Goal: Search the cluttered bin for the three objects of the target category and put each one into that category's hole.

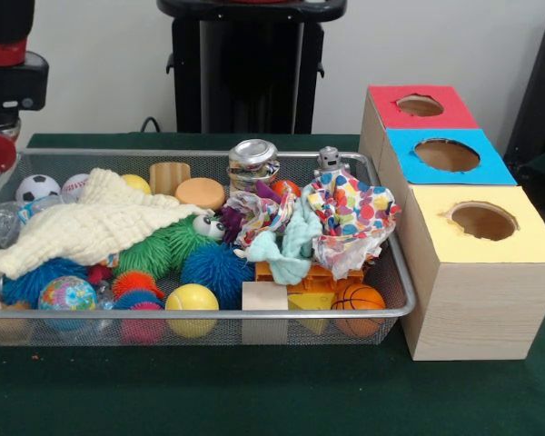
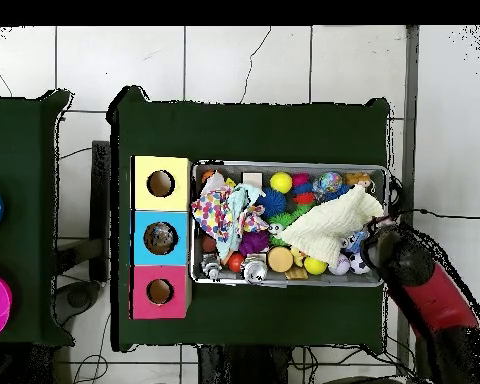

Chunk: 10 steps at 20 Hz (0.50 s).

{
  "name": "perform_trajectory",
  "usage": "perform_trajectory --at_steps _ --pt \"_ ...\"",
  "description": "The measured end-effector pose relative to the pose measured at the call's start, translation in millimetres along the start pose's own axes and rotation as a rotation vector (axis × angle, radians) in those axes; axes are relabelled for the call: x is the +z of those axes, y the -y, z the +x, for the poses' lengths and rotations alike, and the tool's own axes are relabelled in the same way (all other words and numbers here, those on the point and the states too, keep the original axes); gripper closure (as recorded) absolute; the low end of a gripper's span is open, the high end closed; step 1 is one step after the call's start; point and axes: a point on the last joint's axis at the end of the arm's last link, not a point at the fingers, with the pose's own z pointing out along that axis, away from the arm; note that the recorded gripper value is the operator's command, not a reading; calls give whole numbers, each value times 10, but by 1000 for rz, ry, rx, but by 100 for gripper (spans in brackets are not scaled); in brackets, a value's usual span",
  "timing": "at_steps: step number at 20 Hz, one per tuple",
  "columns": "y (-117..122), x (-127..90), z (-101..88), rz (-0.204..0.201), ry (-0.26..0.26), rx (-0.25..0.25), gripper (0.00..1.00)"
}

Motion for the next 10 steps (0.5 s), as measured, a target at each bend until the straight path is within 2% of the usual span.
perform_trajectory --at_steps 3,10 --pt "-99 -16 62 -5 0 -17 0" --pt "-136 -21 90 -6 -1 -24 0"
